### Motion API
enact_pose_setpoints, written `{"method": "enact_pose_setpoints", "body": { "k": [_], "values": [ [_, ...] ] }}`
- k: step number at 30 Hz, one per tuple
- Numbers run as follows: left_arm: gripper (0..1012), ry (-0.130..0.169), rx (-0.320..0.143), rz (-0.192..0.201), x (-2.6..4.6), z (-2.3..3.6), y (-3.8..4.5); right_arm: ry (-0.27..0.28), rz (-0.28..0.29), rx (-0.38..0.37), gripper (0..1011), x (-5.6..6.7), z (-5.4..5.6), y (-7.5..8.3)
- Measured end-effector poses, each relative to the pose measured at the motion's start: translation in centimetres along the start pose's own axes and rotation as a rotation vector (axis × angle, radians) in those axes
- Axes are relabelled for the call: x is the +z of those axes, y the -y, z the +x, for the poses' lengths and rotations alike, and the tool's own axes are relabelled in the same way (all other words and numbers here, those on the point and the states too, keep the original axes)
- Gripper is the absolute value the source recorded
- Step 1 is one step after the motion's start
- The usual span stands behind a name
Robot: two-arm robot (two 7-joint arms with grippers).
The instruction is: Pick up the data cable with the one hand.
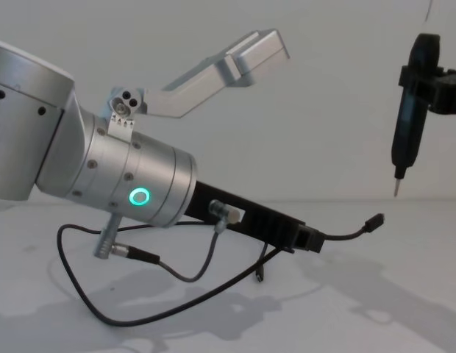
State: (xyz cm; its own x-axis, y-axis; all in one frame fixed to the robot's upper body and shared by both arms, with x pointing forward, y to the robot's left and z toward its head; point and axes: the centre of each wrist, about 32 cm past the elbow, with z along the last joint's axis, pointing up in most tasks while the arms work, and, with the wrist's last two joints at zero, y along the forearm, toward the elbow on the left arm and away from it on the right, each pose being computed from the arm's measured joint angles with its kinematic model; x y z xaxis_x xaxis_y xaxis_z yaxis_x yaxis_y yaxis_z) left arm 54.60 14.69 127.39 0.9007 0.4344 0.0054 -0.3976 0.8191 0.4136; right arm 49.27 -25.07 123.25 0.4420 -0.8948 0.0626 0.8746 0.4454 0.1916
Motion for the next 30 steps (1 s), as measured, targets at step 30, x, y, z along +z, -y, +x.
{"method": "enact_pose_setpoints", "body": {
  "k": [30],
  "values": [
    [43, 0.005, -0.002, -0.005, 0.07, 0.00, -0.12, -0.039, -0.040, 0.029, 279, -1.1, 0.2, -0.6]
  ]
}}
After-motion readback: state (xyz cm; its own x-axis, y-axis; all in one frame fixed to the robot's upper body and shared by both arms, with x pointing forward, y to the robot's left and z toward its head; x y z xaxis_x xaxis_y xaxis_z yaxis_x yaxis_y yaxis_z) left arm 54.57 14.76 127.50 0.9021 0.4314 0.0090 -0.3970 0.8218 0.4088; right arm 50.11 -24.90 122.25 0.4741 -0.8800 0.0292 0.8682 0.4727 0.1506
